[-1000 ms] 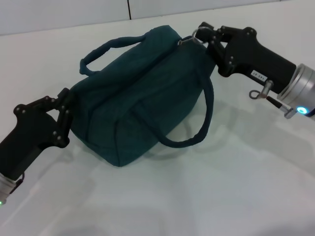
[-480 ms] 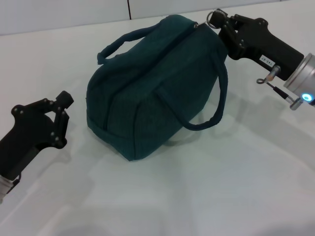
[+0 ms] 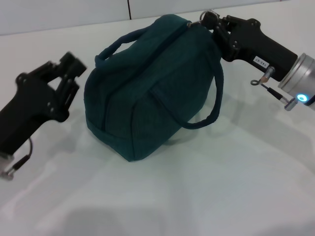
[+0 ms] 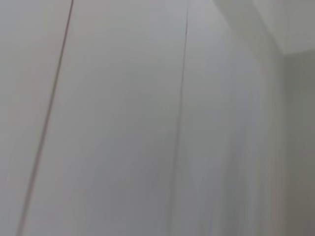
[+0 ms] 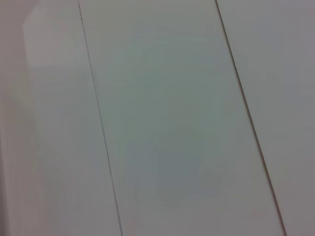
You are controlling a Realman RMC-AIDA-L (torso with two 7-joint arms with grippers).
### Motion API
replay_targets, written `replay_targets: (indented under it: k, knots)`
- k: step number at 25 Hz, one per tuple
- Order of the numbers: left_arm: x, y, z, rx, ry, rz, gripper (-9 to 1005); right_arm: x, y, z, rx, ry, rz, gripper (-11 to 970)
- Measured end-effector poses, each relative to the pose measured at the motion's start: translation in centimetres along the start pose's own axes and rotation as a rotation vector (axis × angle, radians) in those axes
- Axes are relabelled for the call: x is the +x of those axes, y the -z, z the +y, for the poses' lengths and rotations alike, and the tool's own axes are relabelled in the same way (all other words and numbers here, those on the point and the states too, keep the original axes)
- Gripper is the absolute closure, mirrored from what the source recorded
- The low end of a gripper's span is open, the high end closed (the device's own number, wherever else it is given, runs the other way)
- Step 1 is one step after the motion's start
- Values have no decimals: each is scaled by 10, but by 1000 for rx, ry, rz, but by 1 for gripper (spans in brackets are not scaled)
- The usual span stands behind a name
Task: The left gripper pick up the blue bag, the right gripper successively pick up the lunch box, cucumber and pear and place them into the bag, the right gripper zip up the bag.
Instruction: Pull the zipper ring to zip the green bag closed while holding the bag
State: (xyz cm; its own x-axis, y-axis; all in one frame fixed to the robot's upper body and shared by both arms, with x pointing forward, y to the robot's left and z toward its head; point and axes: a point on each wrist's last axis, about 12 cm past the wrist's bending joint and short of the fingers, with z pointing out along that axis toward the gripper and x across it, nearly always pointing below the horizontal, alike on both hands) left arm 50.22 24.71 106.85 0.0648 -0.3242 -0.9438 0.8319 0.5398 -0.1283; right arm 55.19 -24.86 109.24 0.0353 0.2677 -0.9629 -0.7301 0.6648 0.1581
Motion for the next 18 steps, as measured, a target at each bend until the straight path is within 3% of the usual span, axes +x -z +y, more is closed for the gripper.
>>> replay_targets:
  k: [5,9,14,18]
  knots:
    - [-19,-38,25,144,138,132,806,0,-6,1,-20,5,6,948]
    - [-31,-65,38,202,178,268,734,-1,-9,1,-27,7,5,947]
    - [-36,-83,45,217,167,347,644,-2,-14,2,-39,14,9,946]
    - [-32,-94,50,197,144,420,448,-2,-16,2,-44,18,11,946]
